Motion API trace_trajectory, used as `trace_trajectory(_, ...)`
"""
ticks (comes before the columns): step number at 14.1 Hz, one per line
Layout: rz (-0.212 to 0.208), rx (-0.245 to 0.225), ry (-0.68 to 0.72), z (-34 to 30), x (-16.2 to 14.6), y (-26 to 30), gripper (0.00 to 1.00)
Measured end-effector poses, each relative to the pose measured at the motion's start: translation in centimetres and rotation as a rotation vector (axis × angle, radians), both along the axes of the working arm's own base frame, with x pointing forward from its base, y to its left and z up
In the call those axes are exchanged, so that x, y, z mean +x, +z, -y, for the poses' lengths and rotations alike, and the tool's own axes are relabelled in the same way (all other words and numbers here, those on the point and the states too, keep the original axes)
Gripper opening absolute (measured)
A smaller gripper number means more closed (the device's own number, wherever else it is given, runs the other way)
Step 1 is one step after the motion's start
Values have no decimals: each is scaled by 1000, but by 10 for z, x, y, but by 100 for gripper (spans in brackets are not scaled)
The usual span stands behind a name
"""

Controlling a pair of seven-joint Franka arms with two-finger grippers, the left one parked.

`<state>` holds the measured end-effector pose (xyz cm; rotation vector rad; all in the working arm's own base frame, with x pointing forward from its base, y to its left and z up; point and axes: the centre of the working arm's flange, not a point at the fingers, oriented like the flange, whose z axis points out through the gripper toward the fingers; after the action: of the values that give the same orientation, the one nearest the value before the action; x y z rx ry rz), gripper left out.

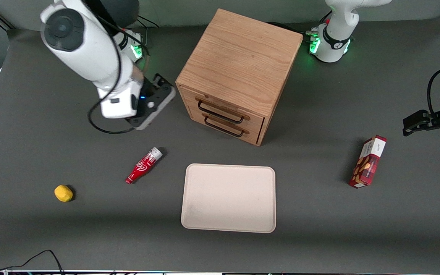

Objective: Open upper drawer

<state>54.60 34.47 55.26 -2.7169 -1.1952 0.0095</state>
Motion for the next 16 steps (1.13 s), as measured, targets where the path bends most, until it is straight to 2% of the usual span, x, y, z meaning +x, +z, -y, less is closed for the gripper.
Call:
trace_trajectory(5,-4,74,45,-46,14,-61,100)
trace_trajectory(8,-1,106,84,-82,6,-89,100)
trace_trajectory(11,-19,115,102,-105,-4,-108,100)
trace_trajectory(16,-8,136,103,-113,-8,-132,100)
